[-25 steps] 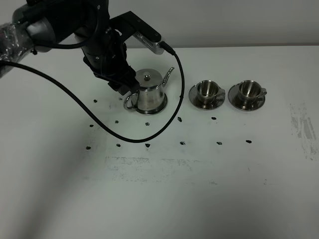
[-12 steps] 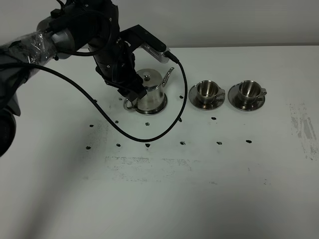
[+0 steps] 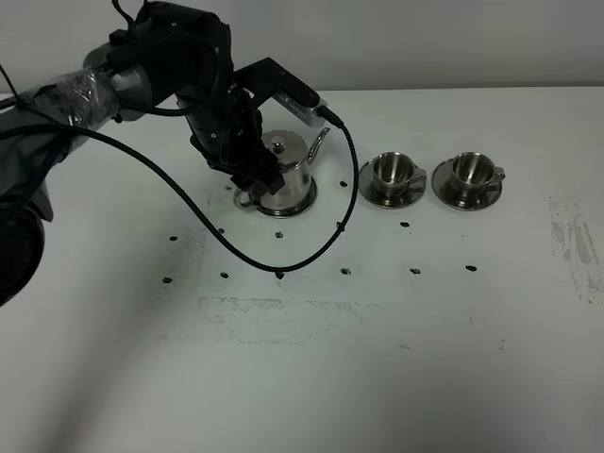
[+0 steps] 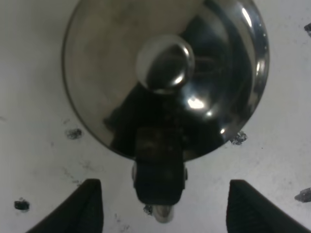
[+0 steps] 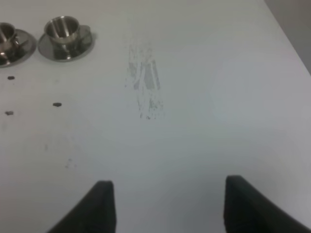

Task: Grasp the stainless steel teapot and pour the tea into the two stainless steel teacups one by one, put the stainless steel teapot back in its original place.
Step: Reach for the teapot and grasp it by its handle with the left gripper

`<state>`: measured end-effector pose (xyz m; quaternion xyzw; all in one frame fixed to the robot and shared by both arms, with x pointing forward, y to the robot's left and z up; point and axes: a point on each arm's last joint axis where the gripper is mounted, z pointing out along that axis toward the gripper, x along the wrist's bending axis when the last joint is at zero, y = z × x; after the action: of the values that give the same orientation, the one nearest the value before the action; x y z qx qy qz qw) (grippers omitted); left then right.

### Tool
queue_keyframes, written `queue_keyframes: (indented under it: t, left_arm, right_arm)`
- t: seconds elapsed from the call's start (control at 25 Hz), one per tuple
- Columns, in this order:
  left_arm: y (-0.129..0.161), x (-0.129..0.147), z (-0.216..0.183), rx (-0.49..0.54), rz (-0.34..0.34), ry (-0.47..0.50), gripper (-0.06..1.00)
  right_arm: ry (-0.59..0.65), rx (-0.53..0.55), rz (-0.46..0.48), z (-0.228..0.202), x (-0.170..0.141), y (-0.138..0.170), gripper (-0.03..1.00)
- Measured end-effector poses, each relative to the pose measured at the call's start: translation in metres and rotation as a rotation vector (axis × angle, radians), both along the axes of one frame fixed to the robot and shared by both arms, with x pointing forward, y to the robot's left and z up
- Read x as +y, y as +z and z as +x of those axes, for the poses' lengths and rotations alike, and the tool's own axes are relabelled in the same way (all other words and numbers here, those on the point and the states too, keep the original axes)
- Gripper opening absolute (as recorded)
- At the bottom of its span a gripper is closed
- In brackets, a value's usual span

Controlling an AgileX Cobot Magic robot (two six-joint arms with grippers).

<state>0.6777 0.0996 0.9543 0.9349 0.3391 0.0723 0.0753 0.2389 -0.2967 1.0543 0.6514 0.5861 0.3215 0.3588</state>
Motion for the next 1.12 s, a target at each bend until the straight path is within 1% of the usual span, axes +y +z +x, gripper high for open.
queue_keyframes:
  t: [0.4,0.6,0.84,1.12]
  left_arm:
    - [-0.017,-0.002,0.003,0.016,0.006,0.0,0.53]
    - [-0.018,-0.002,0.005,-0.001,-0.003,0.001,0.53]
    - [-0.018,-0.004,0.004,0.01,-0.026,0.009,0.53]
    - [-0.018,-0.004,0.003,0.016,-0.024,0.009,0.51]
  right_arm:
    - [0.0,0.0,0.0,0.0,0.0,0.0,0.48]
    - [0.0,0.0,0.0,0.0,0.0,0.0,0.48]
    - [0.0,-0.001,0.0,0.0,0.0,0.0,0.48]
    - [0.0,0.0,0.0,0.0,0.0,0.0,0.48]
